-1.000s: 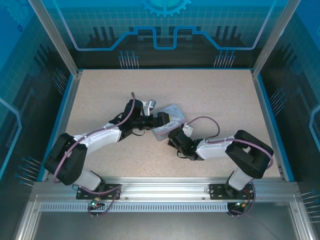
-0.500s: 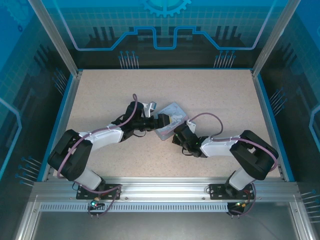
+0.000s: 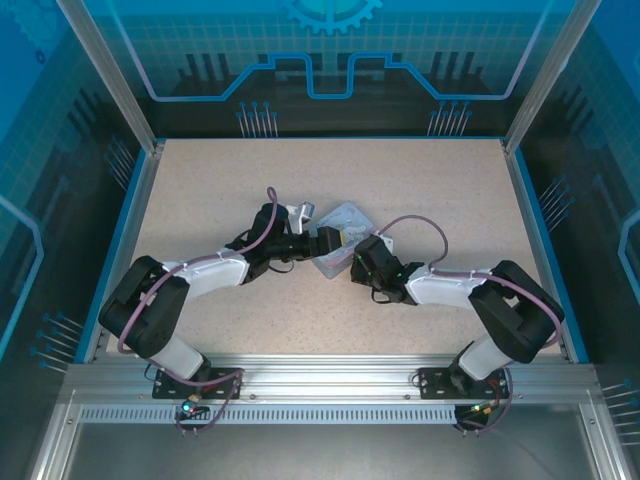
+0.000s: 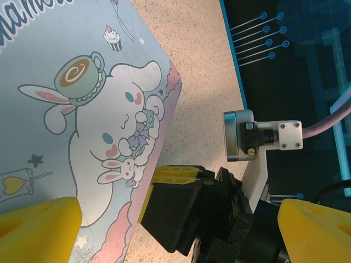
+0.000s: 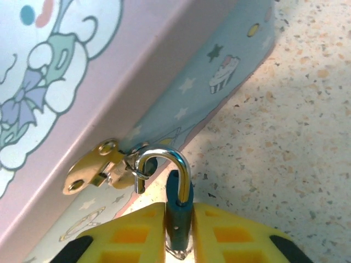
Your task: Unlock the padlock with the key
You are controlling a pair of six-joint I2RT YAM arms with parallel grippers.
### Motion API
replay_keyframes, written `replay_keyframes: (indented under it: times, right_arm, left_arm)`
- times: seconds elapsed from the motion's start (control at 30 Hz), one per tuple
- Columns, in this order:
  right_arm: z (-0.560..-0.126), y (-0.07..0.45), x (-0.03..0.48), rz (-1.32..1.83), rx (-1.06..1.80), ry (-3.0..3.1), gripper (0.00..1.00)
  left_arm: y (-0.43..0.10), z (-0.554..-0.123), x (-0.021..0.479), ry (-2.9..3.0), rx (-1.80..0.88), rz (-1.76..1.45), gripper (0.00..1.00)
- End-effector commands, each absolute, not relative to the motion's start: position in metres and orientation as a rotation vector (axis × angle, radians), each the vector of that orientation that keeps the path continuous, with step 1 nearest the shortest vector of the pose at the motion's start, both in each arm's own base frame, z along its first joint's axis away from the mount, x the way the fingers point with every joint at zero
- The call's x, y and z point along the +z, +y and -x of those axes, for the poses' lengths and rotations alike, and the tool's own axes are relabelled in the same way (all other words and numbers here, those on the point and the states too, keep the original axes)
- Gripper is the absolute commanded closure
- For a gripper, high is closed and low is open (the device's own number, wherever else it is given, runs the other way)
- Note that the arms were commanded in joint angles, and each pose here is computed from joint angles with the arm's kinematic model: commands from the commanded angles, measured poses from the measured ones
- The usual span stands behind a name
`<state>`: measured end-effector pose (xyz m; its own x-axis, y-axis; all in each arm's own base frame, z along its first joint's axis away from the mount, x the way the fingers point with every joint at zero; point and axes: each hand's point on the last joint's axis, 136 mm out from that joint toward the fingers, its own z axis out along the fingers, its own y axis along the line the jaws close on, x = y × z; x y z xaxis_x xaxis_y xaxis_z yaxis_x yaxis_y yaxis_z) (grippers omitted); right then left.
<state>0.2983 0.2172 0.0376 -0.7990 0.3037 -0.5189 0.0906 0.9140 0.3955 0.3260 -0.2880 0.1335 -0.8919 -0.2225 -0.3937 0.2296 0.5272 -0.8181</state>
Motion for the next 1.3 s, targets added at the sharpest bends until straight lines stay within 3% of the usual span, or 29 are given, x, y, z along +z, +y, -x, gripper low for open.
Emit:
replay_keyframes:
  times: [0.0,0.23,0.33,0.57,1.03,1.27]
  right_arm:
    - [-0.299,0.215,0.044,-0.135,0.474,2.461,0.77]
    - [-0.288,0.211,0.063,-0.015,0.533,2.375,0.48]
    - [-0.285,0.209,0.069,0.003,0.578,2.360,0.43]
    - [-0.294,0.226,0.063,-0.045,0.829,2.350,0.54]
    - [-0.296,0.217,0.031,-0.186,0.843,2.421,0.70]
    - [-0.297,0.219,0.027,-0.193,0.897,2.414,0.73]
  left_arm:
    - [-0.273,-0.311,0.075,2.525,-1.218,0.125,0.06]
    - [-0.274,-0.313,0.078,2.521,-1.223,0.121,0.06]
    - [-0.275,-0.314,0.081,2.520,-1.227,0.116,0.06]
    - [-0.275,-0.317,0.084,2.512,-1.223,0.118,0.06]
    - [-0.275,-0.318,0.088,2.507,-1.222,0.121,0.06]
    - [-0.274,-0.318,0.087,2.511,-1.221,0.127,0.06]
